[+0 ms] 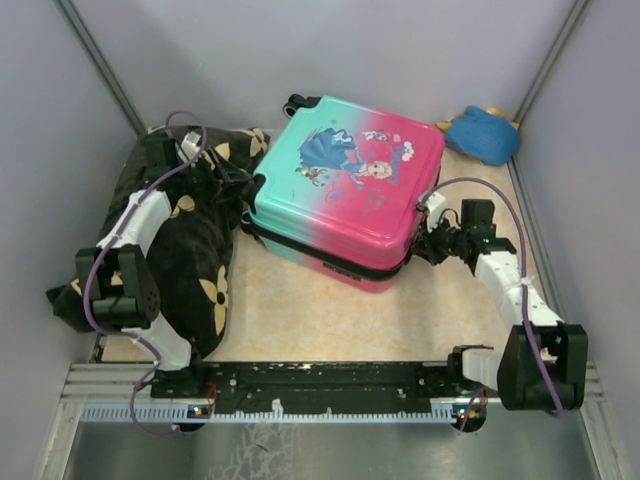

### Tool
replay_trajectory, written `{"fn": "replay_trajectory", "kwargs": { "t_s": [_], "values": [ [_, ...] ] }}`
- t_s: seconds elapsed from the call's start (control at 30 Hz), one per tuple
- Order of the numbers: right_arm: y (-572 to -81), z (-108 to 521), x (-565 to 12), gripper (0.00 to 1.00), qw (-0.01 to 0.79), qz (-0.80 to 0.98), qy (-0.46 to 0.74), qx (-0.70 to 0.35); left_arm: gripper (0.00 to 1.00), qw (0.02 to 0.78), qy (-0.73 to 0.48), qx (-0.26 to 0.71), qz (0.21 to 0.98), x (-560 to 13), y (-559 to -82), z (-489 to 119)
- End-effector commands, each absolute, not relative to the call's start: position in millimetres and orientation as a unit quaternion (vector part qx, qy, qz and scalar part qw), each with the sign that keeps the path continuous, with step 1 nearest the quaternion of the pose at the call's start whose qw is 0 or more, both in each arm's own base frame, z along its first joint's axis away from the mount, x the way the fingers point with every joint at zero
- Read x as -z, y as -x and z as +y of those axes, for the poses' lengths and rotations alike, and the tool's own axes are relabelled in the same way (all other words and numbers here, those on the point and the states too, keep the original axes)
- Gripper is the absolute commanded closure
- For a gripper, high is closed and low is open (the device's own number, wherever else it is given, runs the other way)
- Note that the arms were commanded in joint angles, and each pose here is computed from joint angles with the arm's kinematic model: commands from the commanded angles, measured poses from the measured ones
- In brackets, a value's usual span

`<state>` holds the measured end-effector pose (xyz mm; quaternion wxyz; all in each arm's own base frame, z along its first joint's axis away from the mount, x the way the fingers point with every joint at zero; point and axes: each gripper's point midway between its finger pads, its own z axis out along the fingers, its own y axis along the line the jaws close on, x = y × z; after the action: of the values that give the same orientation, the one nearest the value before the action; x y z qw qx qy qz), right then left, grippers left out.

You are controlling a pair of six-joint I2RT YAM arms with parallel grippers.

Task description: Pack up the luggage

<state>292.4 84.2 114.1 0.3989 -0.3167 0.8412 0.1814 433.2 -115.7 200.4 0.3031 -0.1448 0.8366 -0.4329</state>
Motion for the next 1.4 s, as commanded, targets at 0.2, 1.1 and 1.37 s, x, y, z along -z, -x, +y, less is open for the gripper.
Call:
{"fn": "replay_trajectory", "kwargs": {
  "t_s": [0.2, 1.1, 1.37],
  "values": [
    [-412.9, 26.4, -189.7, 1.0, 0.55, 0.772, 0.31, -0.075, 1.0, 0.366, 0.026, 0.32, 0.874, -177.6, -468.1, -88.2],
    [-384.9, 84.8, -134.2, 0.75, 0.497, 0.729, 0.406, -0.238, 1.0, 0.365, -0.023, 0.283, 0.887, -167.0, -480.0, -79.5],
    [-391.3, 85.2, -128.1, 0.97, 0.492, 0.733, 0.403, -0.241, 1.0, 0.369, -0.032, 0.274, 0.887, -166.0, -482.2, -77.2]
  ]
}}
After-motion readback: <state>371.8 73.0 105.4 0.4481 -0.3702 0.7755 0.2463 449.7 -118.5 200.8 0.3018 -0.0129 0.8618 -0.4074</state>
